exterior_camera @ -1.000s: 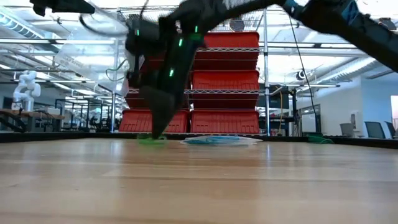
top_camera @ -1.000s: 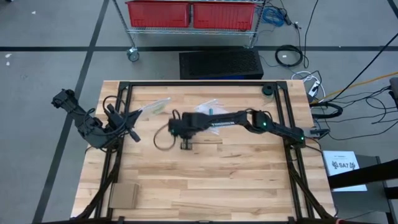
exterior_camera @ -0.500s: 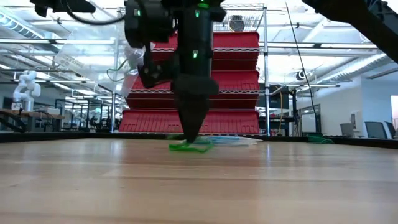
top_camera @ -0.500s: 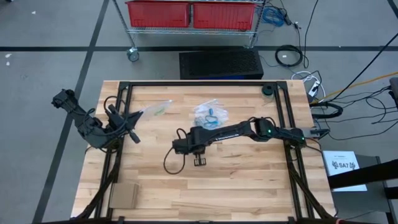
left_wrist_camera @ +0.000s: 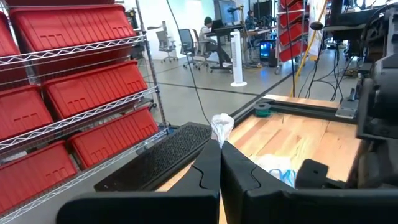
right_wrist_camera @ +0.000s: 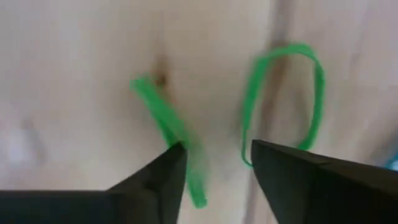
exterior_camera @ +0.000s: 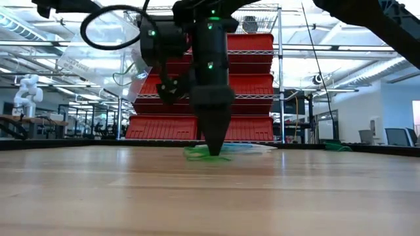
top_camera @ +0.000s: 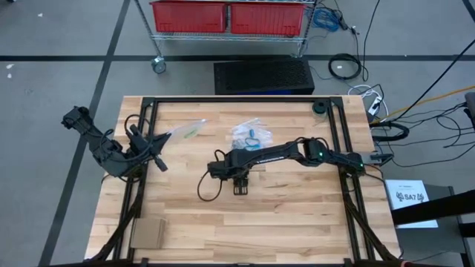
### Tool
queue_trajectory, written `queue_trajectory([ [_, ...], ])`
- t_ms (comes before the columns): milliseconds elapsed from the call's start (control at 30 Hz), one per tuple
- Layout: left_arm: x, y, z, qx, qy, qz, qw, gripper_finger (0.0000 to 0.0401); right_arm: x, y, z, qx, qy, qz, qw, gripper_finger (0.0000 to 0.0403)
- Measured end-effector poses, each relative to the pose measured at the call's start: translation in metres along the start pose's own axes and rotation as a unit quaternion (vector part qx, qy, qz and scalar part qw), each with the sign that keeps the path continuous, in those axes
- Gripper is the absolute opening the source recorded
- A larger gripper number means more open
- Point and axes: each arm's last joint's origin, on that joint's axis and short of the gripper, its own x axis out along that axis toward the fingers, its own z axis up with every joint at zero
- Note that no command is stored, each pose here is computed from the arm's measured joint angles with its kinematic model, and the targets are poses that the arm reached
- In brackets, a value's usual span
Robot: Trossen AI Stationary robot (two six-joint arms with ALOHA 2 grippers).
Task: Sort rubber bands
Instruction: Put the green rubber band into the open transparent zip lock bag
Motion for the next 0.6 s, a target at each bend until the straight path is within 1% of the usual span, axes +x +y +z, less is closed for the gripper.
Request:
queue_trajectory([
  [67, 0.0, 0.0, 0.0, 0.0, 0.0, -0.002, 1.0, 0.0, -0.003, 0.003, -0.002, -0.003, 0.012, 0.014, 1.0, 0.018],
  [133, 0.0, 0.0, 0.0, 0.001, 0.001, -0.002, 1.0, 0.0, -0.008, 0.004, -0.004, -0.008, 0.021, 0.017, 1.0, 0.0201],
  [267, 0.0, 0.0, 0.0, 0.002, 0.001, -0.002, 1.0, 0.0, -0.019, -0.002, -0.01, -0.014, 0.056, 0.013, 0.998, 0.0229],
  [467, 0.0, 0.0, -0.001, 0.005, 0.001, -0.002, 1.0, 0.0, -0.024, -0.006, -0.022, -0.021, 0.12, 0.008, 0.993, 0.0237],
  [533, 0.0, 0.0, -0.001, 0.005, 0.001, -0.002, 1.0, 0.0, -0.023, -0.006, -0.021, -0.029, 0.117, 0.009, 0.993, 0.0237],
  [600, 0.0, 0.0, -0.001, 0.005, 0.001, -0.002, 1.0, 0.0, -0.023, -0.006, -0.017, -0.04, 0.094, 0.011, 0.995, 0.0237],
])
